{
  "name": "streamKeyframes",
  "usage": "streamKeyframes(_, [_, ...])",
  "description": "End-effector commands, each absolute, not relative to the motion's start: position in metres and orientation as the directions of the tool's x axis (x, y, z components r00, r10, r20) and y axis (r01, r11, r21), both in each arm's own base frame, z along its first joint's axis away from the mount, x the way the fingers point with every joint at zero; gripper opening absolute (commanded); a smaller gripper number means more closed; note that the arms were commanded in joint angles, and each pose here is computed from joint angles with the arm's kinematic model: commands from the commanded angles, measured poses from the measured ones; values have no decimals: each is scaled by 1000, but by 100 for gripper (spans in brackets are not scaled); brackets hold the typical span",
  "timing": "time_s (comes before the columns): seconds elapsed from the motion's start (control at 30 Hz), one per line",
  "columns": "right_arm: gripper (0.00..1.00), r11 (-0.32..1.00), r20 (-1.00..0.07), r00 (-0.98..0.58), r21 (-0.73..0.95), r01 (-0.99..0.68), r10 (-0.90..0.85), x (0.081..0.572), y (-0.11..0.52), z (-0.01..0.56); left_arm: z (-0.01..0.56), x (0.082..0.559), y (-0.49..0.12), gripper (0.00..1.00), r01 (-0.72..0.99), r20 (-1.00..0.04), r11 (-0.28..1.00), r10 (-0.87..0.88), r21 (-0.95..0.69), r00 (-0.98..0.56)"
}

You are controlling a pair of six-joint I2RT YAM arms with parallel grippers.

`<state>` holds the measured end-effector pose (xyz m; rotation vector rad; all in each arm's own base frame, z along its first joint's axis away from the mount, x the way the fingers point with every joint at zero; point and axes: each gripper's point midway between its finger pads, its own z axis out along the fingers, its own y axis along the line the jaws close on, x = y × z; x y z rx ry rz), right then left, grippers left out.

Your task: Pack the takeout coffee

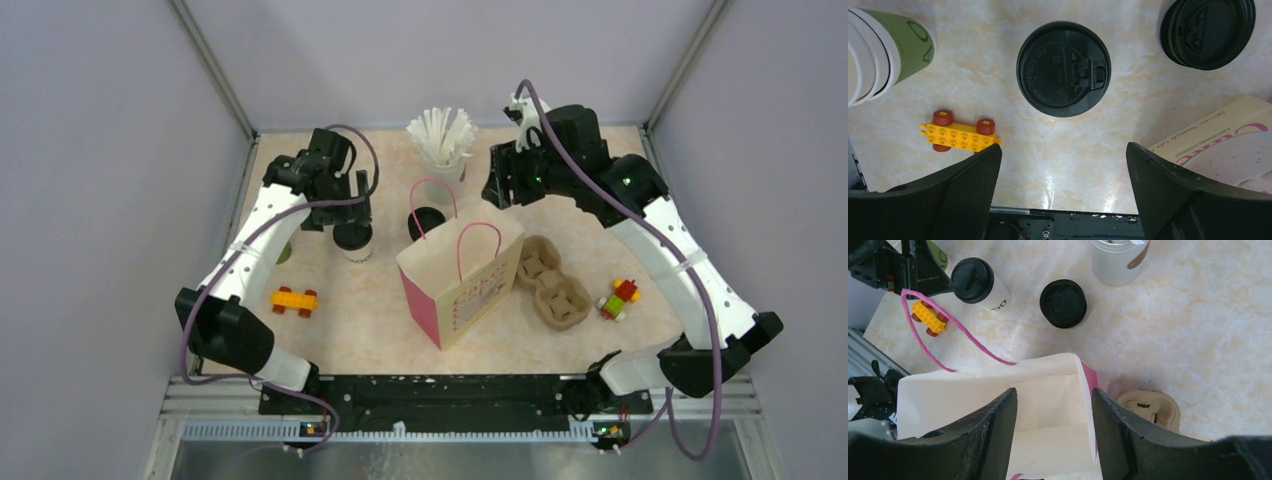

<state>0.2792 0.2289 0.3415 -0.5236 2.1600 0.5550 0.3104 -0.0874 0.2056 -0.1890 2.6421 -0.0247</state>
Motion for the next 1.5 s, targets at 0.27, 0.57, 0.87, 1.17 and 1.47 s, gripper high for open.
streamKeyframes(0.27, [49, 981, -720, -682, 194, -24, 126, 278, 129, 310, 281, 308, -143, 98, 145, -544, 934, -60, -326, -837])
streamKeyframes(0.57, [55, 749, -347, -667, 373, 547, 660, 231, 107, 206, 322, 275, -166, 97, 218, -543, 847, -97, -486, -834])
streamKeyframes(0.87, [50, 953, -603, -758, 290, 84, 250, 261, 113, 196, 308, 245, -161, 98, 250, -526, 838, -51, -485, -849])
streamKeyframes(1.17, [49, 986, -667, -729, -55, -155, -152, 276, 82, 185, 314, 230, -168, 99, 262, -512, 800, -65, -540, -857])
streamKeyframes(1.47, [49, 949, -560, -789, 11, -314, -255, 263, 100, 147, 325, 215, -179, 99, 282, -490, 743, -70, -607, -869])
